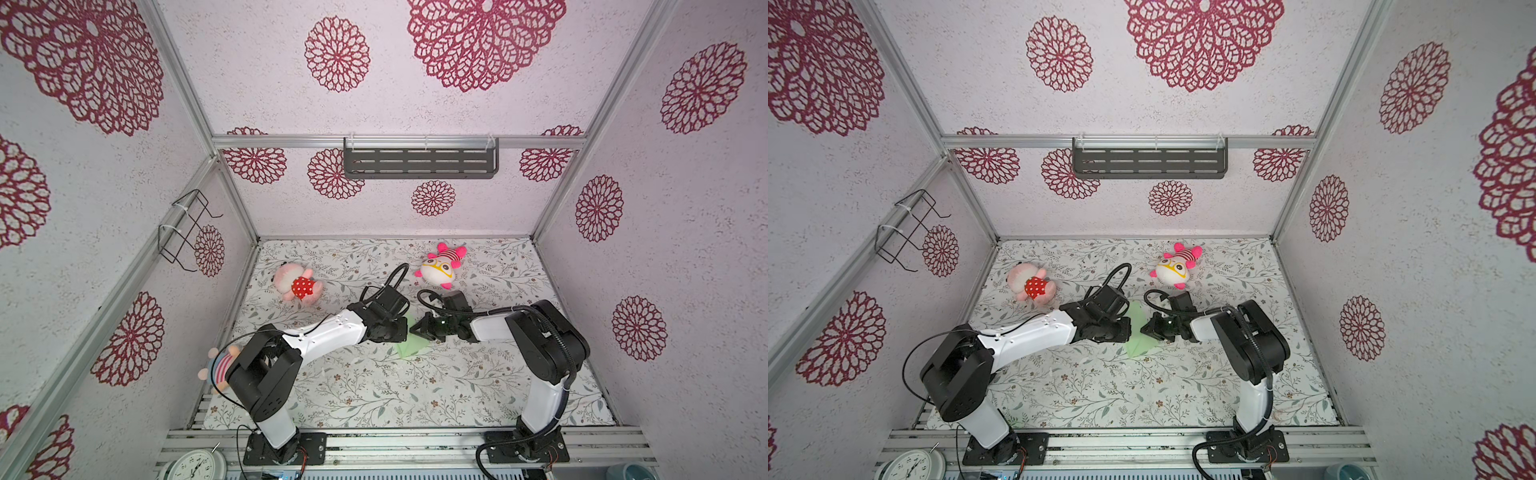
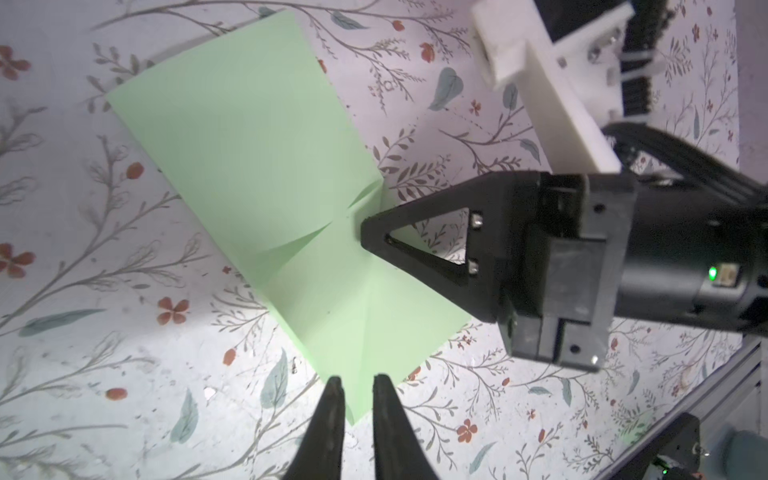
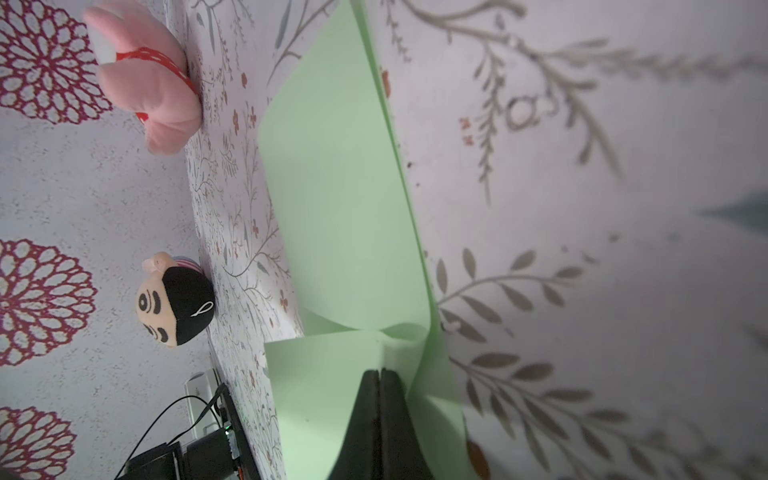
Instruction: Fold a paper plane with a square sheet of paper (pick it up from the middle)
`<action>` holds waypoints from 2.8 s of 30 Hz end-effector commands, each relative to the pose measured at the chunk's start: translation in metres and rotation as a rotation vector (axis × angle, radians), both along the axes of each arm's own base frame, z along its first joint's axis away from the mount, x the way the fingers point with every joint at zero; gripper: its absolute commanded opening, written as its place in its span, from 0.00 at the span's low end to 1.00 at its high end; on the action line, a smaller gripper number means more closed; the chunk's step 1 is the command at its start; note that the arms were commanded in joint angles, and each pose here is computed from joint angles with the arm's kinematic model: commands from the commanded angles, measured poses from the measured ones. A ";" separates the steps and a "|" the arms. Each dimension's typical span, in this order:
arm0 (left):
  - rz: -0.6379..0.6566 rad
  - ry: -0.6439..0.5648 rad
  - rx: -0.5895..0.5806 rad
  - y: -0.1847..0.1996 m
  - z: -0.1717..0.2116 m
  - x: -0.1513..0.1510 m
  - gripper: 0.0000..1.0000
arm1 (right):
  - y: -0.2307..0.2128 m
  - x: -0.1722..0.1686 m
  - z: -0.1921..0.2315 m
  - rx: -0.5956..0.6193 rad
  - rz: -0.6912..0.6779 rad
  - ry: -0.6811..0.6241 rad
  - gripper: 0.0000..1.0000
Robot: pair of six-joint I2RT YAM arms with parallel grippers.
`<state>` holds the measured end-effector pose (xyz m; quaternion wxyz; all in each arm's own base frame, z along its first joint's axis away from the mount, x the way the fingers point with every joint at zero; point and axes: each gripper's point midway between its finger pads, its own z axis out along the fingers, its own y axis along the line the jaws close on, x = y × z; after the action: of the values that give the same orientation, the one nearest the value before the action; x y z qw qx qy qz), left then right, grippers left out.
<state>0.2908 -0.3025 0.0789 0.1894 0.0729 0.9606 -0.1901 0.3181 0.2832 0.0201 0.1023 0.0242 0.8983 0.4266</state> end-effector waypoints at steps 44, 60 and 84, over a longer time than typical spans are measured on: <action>-0.239 -0.011 0.242 -0.015 -0.071 -0.023 0.11 | -0.028 -0.032 -0.062 -0.124 -0.075 0.252 0.05; -0.257 -0.006 0.267 -0.007 -0.067 -0.046 0.05 | -0.028 -0.030 -0.063 -0.134 -0.076 0.256 0.05; -0.127 -0.058 0.016 -0.006 -0.020 -0.032 0.00 | -0.018 -0.022 -0.041 -0.070 -0.043 0.175 0.05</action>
<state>0.2464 -0.3061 0.0468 0.1907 0.1762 0.9546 -0.1458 0.3198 0.2875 0.0195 0.0725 0.0472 0.8855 0.4566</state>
